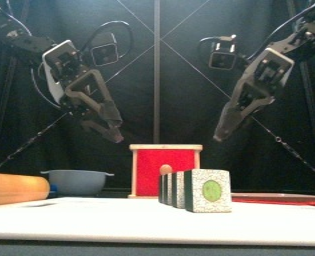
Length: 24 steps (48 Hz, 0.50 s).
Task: Place sushi on board then cut the sushi with the knife then place the pieces on the plate
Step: Place the 4 sushi pieces on the plate
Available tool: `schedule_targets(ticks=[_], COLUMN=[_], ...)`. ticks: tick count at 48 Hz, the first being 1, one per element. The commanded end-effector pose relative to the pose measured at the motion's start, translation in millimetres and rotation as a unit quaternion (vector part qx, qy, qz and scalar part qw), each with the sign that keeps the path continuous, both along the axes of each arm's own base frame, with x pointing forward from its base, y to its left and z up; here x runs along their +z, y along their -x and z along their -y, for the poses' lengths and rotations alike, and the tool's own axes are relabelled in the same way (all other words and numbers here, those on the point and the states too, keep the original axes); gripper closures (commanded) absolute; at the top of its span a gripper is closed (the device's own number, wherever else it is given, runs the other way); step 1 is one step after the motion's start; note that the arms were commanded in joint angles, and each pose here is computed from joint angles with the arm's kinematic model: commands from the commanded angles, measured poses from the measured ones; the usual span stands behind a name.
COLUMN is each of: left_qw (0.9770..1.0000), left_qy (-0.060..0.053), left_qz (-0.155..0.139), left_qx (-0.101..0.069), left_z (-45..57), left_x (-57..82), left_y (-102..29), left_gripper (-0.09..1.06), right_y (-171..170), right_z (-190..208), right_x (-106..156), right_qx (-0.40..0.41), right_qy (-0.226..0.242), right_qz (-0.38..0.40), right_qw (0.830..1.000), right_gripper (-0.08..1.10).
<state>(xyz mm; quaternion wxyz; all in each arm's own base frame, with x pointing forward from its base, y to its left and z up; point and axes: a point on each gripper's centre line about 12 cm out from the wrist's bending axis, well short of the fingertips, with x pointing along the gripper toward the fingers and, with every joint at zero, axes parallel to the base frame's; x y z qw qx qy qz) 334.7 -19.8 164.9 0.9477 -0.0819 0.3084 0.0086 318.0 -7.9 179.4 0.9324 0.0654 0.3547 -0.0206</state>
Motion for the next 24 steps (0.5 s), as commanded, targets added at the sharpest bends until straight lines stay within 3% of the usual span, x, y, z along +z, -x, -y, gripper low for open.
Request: schedule_targets(ticks=[1,24], left_qw=[0.9999,1.0], left_qy=[0.002,0.001], left_qz=[0.016,0.005], left_qx=[0.001,0.0], left_z=[0.4,0.6], left_x=[8.5,1.5], left_y=[-2.4,2.8], left_gripper=[0.06,0.06], right_y=[-24,-65], right_z=[-1,-1], right_x=[6,-7], right_qx=[0.014,0.049], right_qy=[0.01,0.03], right_qz=[-0.001,-0.058], right_qw=[1.0,0.997], right_gripper=[0.22,0.22])
